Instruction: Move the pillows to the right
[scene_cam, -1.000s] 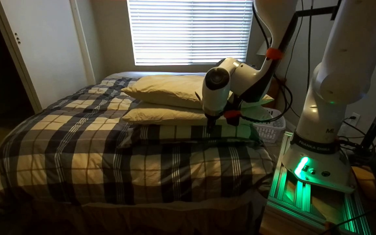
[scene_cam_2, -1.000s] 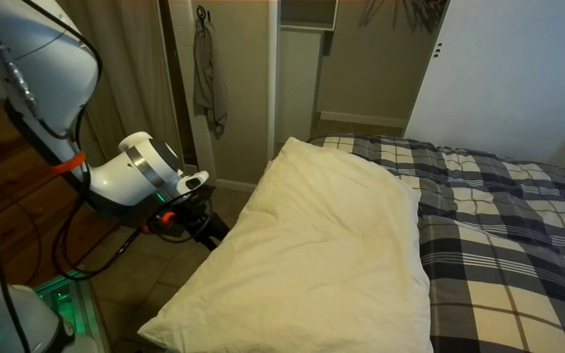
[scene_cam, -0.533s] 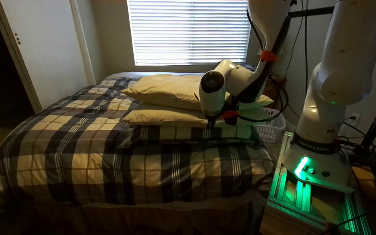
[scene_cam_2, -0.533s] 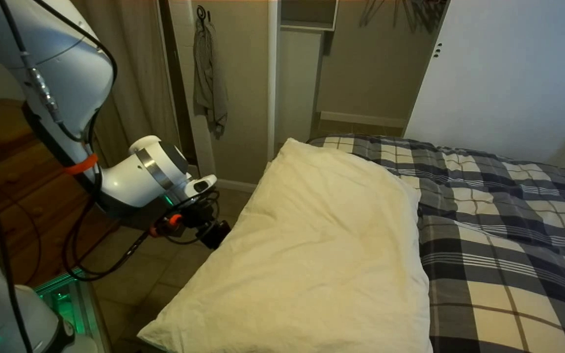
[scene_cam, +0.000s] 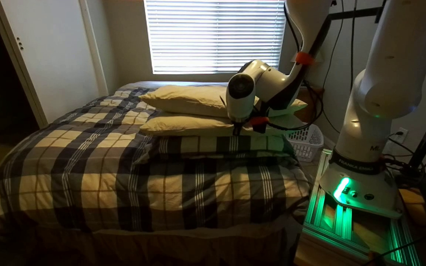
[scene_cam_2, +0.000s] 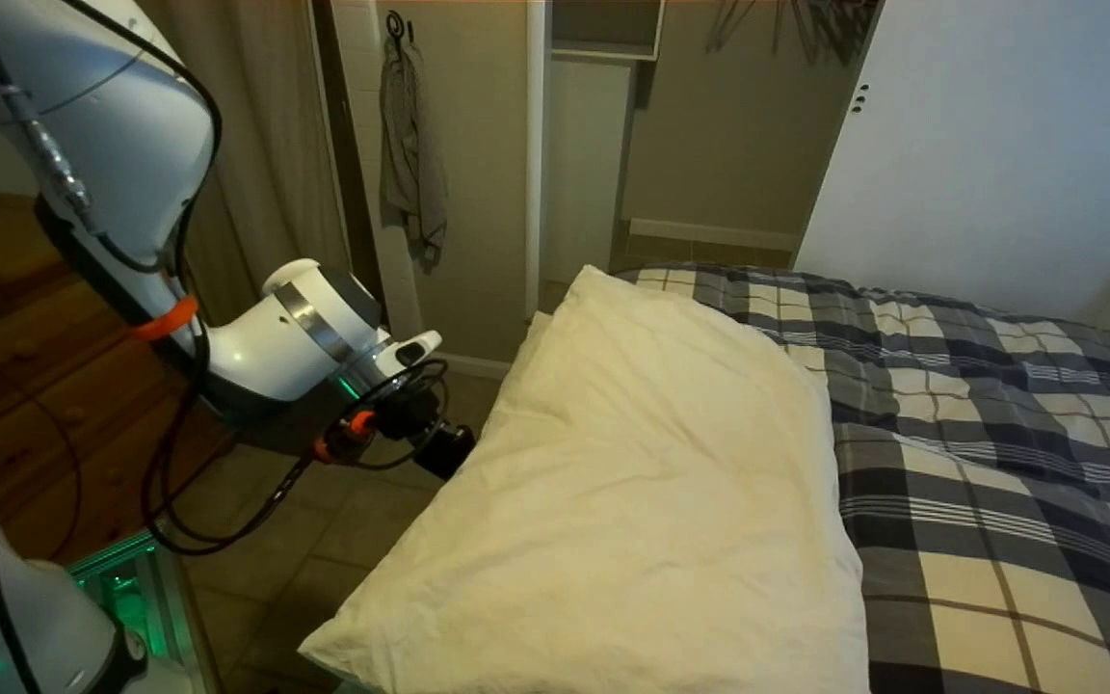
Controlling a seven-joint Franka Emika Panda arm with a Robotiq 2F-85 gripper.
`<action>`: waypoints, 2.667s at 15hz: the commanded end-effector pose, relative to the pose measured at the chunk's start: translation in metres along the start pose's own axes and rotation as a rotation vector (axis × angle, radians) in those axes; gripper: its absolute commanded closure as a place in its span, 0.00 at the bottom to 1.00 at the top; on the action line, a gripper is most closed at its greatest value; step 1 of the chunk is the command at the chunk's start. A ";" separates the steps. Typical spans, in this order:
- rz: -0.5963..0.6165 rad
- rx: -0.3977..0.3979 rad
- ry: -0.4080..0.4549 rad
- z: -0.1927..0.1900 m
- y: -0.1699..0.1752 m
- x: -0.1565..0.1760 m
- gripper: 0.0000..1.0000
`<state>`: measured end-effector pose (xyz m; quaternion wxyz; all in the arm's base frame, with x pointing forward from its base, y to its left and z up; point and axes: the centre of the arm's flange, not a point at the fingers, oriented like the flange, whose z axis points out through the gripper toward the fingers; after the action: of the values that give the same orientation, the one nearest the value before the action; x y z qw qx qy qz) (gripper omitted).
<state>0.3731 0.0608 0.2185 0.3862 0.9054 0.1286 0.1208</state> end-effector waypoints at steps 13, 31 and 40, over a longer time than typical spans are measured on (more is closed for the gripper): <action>0.290 -0.070 0.116 -0.017 0.151 0.009 0.94; 0.395 -0.276 0.223 0.048 0.272 0.033 0.94; 0.462 -0.379 0.319 0.081 0.317 0.048 0.94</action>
<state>0.4888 -0.1893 0.4006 0.4850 0.7925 -0.0454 0.3670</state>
